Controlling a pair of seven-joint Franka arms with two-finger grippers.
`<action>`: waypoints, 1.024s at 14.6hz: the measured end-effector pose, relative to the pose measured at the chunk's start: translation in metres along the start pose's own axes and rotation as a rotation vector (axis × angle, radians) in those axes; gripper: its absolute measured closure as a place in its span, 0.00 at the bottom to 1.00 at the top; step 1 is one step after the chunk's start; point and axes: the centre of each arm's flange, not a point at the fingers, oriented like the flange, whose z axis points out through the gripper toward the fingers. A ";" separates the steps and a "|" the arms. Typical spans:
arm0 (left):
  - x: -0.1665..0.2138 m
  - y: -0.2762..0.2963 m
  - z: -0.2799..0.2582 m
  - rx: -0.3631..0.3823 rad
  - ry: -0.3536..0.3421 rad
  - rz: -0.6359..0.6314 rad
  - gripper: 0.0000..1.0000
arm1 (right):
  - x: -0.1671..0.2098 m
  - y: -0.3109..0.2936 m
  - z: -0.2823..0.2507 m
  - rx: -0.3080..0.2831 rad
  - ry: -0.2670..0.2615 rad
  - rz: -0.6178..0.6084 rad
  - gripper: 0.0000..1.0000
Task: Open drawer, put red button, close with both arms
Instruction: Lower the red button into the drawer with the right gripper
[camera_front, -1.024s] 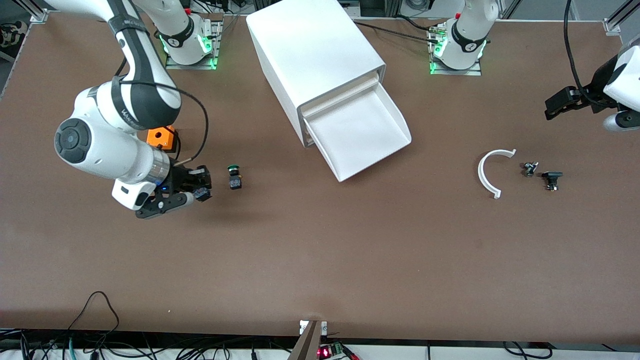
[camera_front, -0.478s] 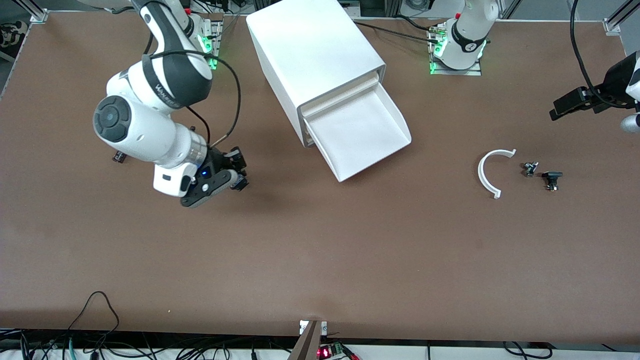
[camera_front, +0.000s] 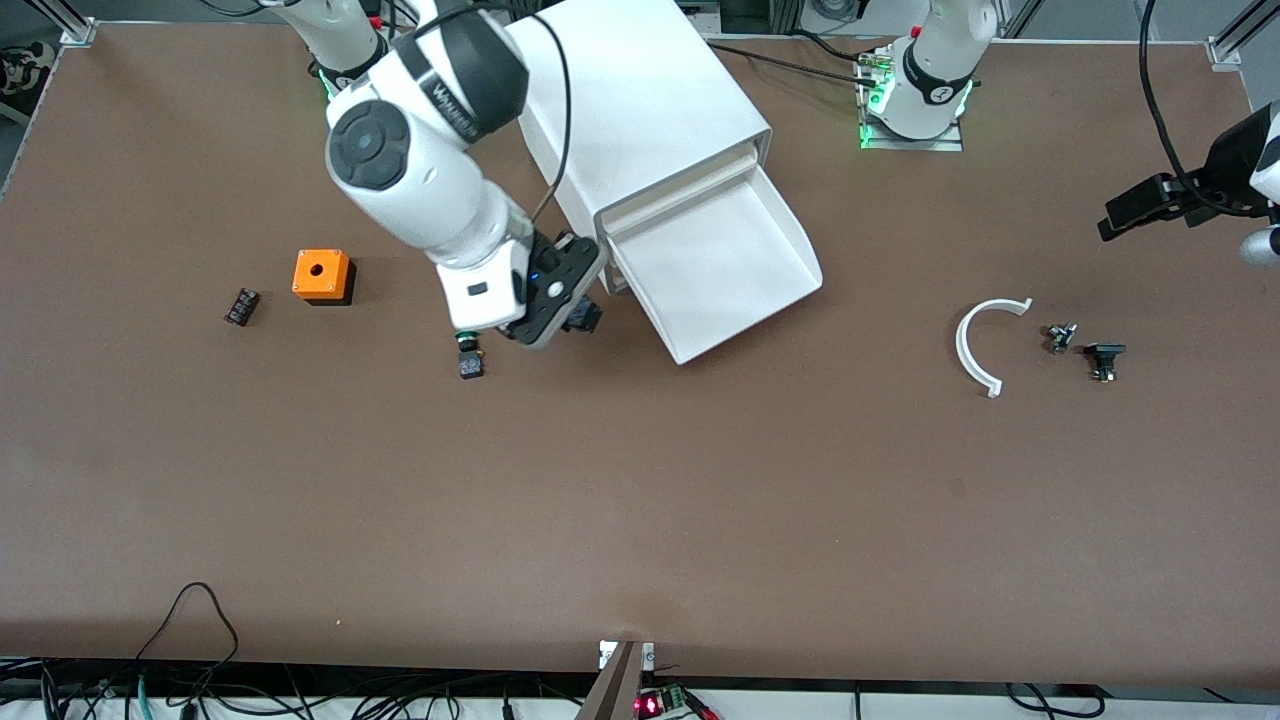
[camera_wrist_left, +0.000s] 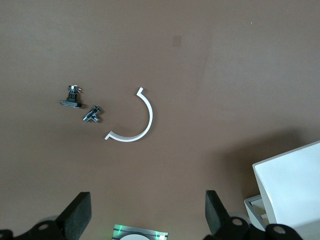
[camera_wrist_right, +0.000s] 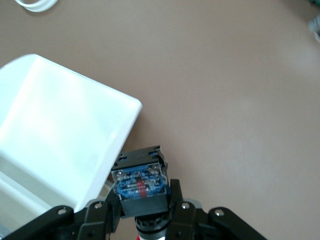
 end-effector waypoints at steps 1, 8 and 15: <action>0.000 0.000 0.000 0.000 0.000 0.000 0.00 | 0.009 -0.007 -0.003 -0.001 0.019 -0.045 0.59; 0.001 0.000 0.001 0.000 -0.002 0.000 0.00 | 0.071 -0.078 0.027 -0.049 0.043 -0.407 0.59; 0.003 0.000 0.004 0.000 -0.007 0.000 0.00 | 0.076 -0.141 0.093 -0.006 -0.085 -0.648 0.59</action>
